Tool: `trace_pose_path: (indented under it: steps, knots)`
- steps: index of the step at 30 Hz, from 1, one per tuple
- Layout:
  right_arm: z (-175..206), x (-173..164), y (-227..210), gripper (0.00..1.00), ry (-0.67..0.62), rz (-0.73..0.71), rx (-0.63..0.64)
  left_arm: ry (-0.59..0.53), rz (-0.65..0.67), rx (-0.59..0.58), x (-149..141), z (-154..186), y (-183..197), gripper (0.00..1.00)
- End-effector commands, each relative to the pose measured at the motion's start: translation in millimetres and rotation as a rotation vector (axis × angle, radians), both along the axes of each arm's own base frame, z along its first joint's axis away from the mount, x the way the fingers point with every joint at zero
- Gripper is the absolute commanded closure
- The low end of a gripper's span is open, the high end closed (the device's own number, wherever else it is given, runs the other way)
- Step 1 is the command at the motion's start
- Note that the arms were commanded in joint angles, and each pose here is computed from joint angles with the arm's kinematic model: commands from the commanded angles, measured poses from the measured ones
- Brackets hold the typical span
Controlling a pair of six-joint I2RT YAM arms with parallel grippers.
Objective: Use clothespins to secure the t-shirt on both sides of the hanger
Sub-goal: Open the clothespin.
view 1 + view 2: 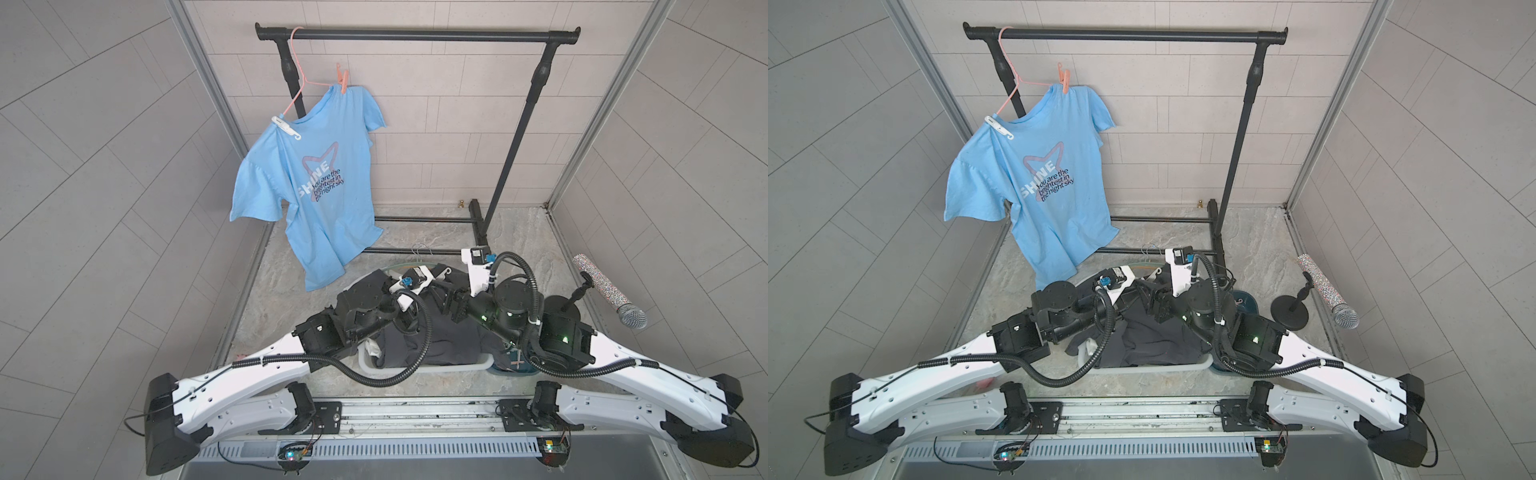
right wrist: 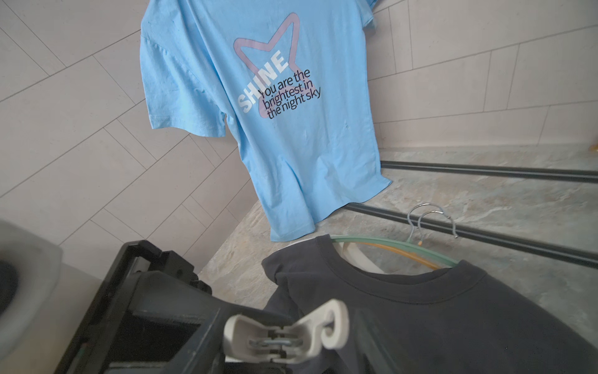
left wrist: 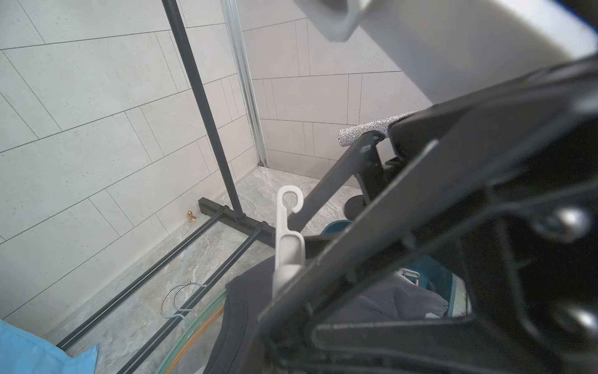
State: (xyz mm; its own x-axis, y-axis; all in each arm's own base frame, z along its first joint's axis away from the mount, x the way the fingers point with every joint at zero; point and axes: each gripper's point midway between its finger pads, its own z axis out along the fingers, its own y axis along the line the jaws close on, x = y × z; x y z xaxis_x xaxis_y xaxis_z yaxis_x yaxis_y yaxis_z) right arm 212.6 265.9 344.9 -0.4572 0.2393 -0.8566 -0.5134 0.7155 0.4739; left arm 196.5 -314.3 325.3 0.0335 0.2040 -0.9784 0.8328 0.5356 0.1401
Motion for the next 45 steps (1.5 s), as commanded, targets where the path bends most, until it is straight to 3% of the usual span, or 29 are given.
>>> trace_pose_path:
  steps: [1,6,10,16,29,33,35,38,40,45]
  knots:
    - [17,-1,7,0.39,0.035,0.019,0.126,-0.038,-0.008,-0.050,-2,20,-1,1.00]
    - [30,2,7,0.50,0.031,0.014,0.200,-0.036,-0.013,-0.050,-3,20,-1,1.00]
    - [33,5,9,0.52,0.044,0.020,0.229,-0.031,-0.016,-0.056,-4,21,-1,1.00]
    - [28,8,9,0.58,0.039,0.014,0.197,-0.028,-0.018,-0.067,-5,23,-1,1.00]
    - [17,9,-1,0.57,0.003,-0.003,0.065,-0.017,-0.005,-0.049,-4,23,1,1.00]
    - [19,10,-4,0.72,-0.001,-0.020,0.065,-0.015,-0.002,-0.041,-3,22,2,1.00]
    - [20,12,-5,0.83,-0.015,-0.025,0.053,-0.011,-0.003,-0.034,-3,21,1,0.94]
    - [22,16,-11,0.96,-0.055,-0.042,0.008,0.016,0.010,-0.021,-2,19,4,0.60]
    - [23,23,-18,1.00,-0.109,-0.057,-0.044,0.036,0.045,-0.006,1,18,9,0.47]
    - [21,53,-44,1.00,-0.215,-0.089,-0.148,0.061,0.133,0.033,17,13,25,0.37]
